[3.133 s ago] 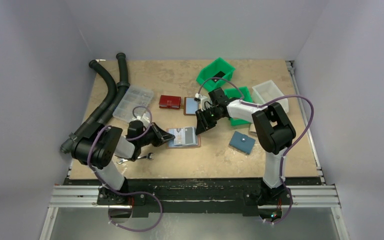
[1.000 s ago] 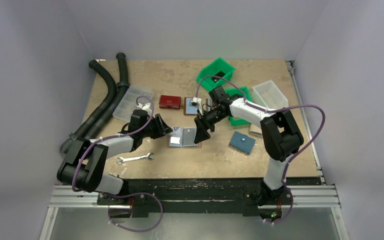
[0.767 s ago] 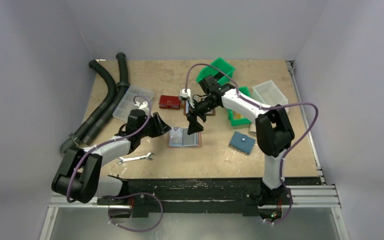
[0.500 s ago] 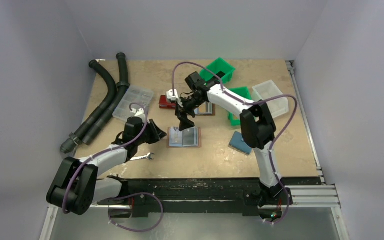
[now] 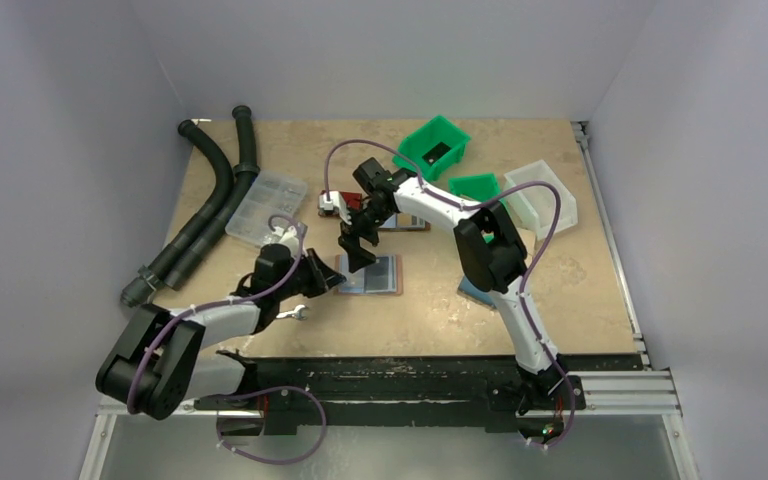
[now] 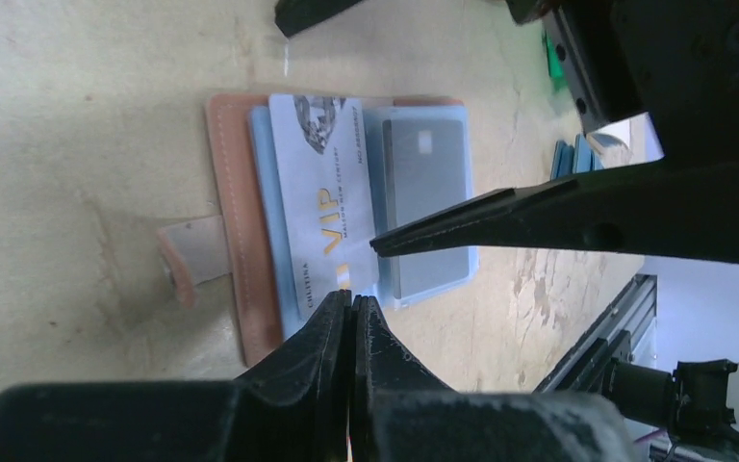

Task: Take the credit cards out of the card holder
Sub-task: Remove the credit card from the card holder.

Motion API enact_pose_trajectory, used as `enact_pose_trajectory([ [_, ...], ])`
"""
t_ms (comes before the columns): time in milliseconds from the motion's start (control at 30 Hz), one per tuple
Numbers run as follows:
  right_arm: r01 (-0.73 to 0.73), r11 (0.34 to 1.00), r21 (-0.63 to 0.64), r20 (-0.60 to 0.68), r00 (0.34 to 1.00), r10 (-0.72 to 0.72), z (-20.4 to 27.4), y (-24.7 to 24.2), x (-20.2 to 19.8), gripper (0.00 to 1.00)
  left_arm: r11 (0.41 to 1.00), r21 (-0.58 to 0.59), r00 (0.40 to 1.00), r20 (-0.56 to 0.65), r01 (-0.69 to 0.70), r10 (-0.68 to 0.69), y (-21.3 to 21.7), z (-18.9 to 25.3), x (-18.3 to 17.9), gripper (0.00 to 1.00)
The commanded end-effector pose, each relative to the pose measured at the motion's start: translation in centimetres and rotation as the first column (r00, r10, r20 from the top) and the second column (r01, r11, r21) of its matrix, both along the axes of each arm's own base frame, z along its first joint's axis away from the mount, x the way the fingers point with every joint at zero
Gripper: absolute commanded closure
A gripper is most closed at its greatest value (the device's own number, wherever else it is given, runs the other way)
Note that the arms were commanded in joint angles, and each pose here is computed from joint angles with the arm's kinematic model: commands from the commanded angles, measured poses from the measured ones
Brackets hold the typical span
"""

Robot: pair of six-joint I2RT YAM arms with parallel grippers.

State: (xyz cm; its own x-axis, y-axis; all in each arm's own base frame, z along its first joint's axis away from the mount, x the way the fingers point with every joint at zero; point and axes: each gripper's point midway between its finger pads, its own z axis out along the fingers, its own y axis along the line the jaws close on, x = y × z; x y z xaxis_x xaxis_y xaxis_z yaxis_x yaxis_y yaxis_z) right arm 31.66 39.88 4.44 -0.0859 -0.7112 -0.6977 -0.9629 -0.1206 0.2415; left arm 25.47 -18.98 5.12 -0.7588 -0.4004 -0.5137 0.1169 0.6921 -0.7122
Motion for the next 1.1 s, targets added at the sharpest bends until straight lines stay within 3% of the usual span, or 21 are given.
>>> enact_pose_trajectory([
  [0,0.042,0.999,-0.008,-0.03,0.999,-0.043,0.1,0.0,0.2,0.04,0.998,-0.048,0.998,0.029,0.049,-0.047,-2.0,0.8,0.4,1.0],
  [500,0.061,0.993,-0.096,-0.049,0.997,-0.065,-2.4,-1.3,-0.1,0.1,0.998,0.058,0.997,-0.078,-0.007,0.012,-1.5,-2.9,1.9,1.0],
  [733,0.15,0.979,-0.135,-0.039,0.987,-0.157,-2.9,-1.9,1.3,0.17,0.996,0.085,0.994,-0.103,-0.021,0.03,-1.1,-4.0,1.9,1.0],
  [900,0.203,0.971,-0.126,-0.051,0.976,-0.211,-2.5,-2.0,2.3,0.38,0.995,0.092,0.994,-0.103,-0.03,0.04,-0.9,-4.1,1.9,1.0],
  [1067,0.243,0.963,-0.117,-0.081,0.964,-0.254,-2.0,-1.8,2.5,0.76,0.994,0.099,0.994,-0.092,-0.045,0.054,-0.7,-3.8,2.1,1.0],
])
